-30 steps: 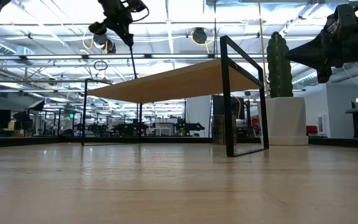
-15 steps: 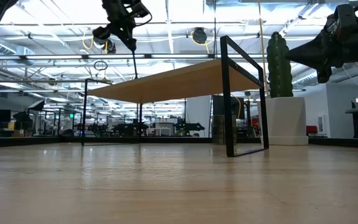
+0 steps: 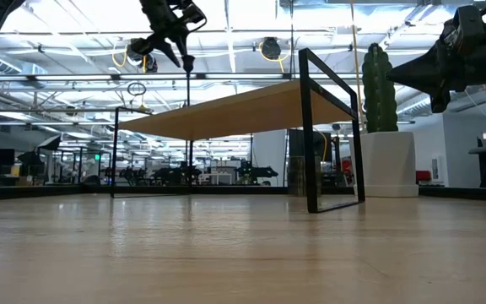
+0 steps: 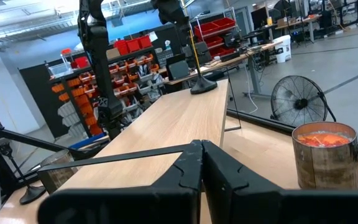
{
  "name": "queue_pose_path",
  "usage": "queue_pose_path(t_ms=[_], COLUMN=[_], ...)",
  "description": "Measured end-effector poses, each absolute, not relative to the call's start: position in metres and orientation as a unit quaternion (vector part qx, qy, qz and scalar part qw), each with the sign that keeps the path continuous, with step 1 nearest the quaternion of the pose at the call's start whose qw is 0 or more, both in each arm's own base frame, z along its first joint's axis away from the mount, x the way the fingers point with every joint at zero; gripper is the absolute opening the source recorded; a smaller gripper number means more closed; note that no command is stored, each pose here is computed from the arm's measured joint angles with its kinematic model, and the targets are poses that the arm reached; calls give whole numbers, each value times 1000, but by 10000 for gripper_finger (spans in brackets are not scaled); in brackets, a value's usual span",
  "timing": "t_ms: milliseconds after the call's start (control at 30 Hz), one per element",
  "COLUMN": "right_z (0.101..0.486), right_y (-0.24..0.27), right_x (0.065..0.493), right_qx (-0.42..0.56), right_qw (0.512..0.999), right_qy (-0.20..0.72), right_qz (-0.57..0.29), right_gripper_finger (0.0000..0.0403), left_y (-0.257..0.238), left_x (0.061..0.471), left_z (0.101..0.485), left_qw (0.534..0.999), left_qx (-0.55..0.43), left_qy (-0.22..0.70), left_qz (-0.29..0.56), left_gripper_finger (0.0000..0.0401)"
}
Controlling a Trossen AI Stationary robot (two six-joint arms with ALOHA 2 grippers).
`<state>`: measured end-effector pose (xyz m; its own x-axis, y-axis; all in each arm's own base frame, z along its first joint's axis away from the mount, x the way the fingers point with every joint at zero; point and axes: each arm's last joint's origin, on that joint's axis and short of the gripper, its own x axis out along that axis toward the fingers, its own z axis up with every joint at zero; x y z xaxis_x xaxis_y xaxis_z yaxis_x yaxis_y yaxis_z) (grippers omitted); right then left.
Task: Pick & Place candle stick holders
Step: Put the top black candle holder on the shelf, then put the left black candle holder on the shelf
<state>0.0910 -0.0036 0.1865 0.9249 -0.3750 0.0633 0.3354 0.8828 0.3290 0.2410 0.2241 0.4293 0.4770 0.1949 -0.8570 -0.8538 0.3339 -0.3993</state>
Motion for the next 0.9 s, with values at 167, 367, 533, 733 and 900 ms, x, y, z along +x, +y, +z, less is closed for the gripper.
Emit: queue_pose_path(t_ms=[167, 367, 533, 733, 900], right_z=[187, 187, 187, 187, 187], right_y=[-4, -4, -4, -4, -4], right_x=[91, 91, 91, 91, 91], right_qx=[158, 158, 158, 158, 158], right_qw=[968, 968, 968, 968, 968], right_qy=[-63, -63, -63, -63, -63], right_qz=[-183, -183, -183, -183, -183], right_gripper_finger=[4, 4, 4, 4, 4], left_y=[224, 219, 201, 156, 114], left_x=[239, 228, 210, 188, 171], left_z=[433, 446, 467, 496, 513], left_qw=[739, 760, 785, 828, 851], left_qx=[-454, -463, -470, -446, -418], left_qy=[353, 329, 302, 277, 275], left_qz=[349, 316, 267, 197, 158], left_gripper_finger=[123, 135, 136, 136, 136])
